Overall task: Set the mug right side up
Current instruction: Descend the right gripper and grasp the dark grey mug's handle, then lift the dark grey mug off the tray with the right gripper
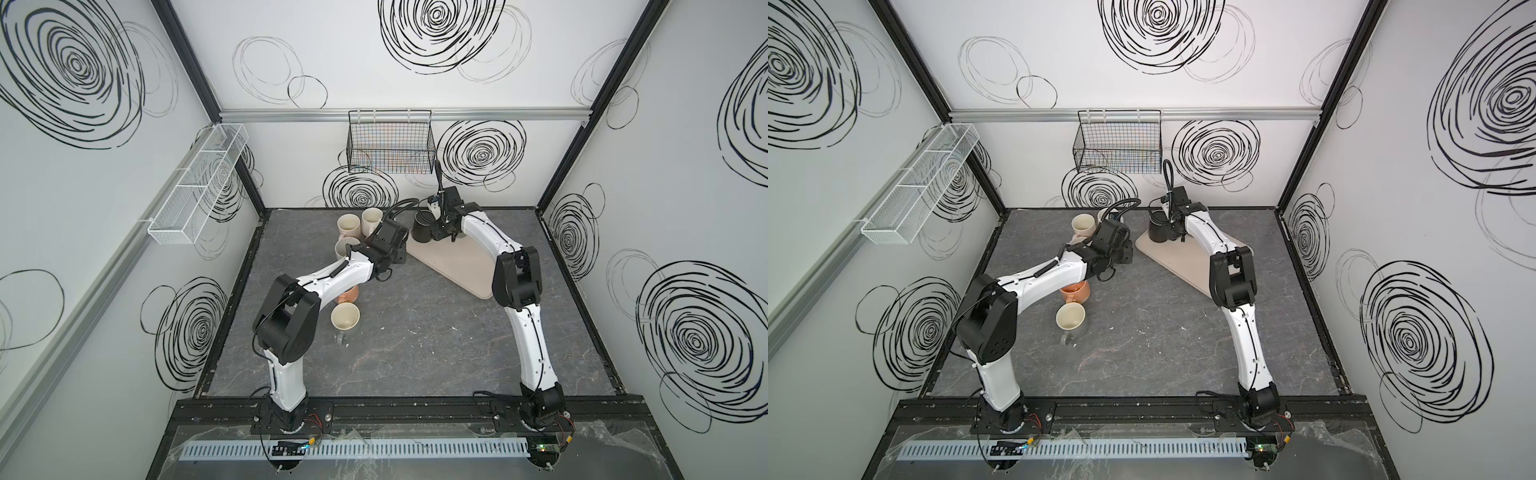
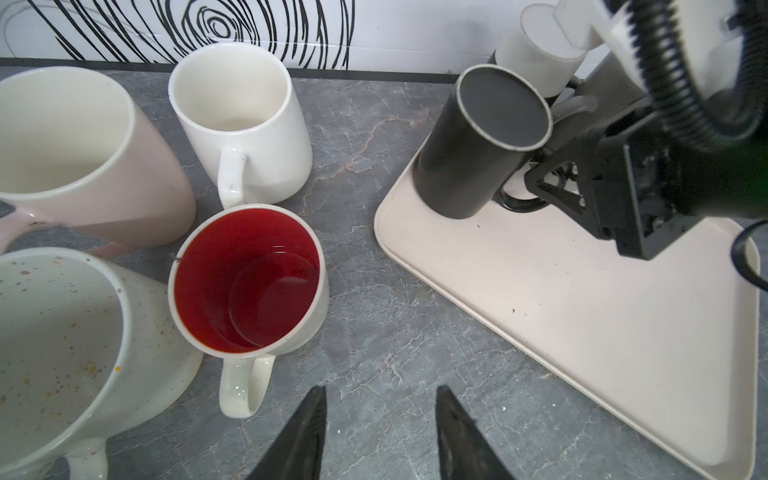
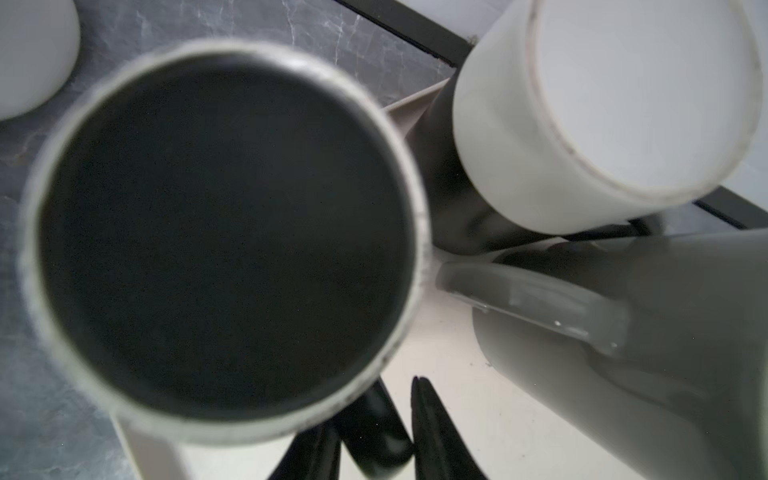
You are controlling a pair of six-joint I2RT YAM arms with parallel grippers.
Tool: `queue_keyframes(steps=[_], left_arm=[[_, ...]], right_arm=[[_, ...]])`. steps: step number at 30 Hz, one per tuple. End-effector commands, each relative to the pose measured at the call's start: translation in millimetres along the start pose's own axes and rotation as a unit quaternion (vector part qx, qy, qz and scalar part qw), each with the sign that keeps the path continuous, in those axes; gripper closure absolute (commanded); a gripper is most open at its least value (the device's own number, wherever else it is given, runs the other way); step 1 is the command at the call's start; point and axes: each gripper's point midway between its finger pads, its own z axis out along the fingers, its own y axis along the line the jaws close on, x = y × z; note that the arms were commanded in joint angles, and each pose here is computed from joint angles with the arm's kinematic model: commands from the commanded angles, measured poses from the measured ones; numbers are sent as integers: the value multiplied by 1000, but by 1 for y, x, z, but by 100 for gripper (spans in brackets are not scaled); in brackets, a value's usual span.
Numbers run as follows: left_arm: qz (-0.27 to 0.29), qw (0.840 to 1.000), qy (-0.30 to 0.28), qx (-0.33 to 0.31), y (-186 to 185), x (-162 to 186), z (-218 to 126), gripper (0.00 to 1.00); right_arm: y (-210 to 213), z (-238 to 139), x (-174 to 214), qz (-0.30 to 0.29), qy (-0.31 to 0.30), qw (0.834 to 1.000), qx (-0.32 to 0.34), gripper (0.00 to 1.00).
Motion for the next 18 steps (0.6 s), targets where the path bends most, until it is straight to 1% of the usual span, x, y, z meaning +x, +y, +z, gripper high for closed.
queue_keyframes(steps=[1,5,7,12,18], left_arm=[[-4,1000,-8,-1,3,-4,0,54],[-4,1000,-9,0,0,-5,-2,54],[4,1000,-10,6,-3,-6,-4,53],[39,999,-20,22,-20,-8,-16,50],[33,996,-48,66,-39,-14,-35,49]], right_arm=[[9,-8,-18,-6,-29,999,-16,83],[9,-22,-20,-4,-35,999,-11,96],[9,-29,-18,1,-37,999,-10,100],[10,-51,-6,18,-63,998,-10,100],[11,-94,5,58,-133,989,-16,100]])
